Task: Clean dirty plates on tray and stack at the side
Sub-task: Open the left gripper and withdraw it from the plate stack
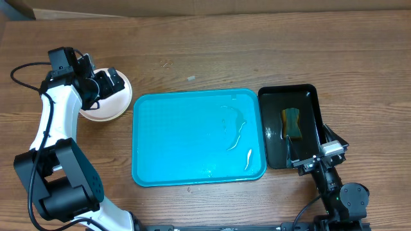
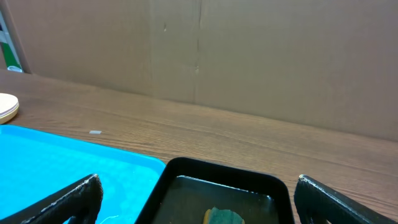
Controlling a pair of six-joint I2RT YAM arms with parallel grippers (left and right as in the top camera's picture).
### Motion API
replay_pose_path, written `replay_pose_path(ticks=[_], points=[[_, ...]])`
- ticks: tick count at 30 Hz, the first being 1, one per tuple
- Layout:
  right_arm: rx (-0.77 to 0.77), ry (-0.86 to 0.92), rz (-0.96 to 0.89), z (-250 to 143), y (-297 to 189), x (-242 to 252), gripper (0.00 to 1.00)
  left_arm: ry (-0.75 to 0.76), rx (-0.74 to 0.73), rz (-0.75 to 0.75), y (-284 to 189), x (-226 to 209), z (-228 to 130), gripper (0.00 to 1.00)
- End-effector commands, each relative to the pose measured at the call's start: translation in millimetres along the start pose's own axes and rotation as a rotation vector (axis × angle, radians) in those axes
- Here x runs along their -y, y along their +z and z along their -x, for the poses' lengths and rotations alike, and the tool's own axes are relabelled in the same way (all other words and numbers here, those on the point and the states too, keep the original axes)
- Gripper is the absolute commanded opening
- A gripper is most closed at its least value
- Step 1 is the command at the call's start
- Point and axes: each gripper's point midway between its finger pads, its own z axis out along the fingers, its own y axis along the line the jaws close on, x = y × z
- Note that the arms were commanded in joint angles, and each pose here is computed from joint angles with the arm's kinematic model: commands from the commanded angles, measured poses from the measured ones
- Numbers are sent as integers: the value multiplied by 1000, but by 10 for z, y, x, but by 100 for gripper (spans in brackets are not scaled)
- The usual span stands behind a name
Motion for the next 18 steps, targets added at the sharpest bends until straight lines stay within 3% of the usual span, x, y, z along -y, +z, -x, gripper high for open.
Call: replay_pose_path(ticks=[1,9,18], points=[[6,-4,-1,-15,-2,3,100,39,37,-14,-163,116,44,100],[6,-4,-1,-15,-2,3,100,154,309,-102,-1299,682,262,100],[6,-4,-1,-15,-2,3,100,233,612,-175,-2587,982,163,100]])
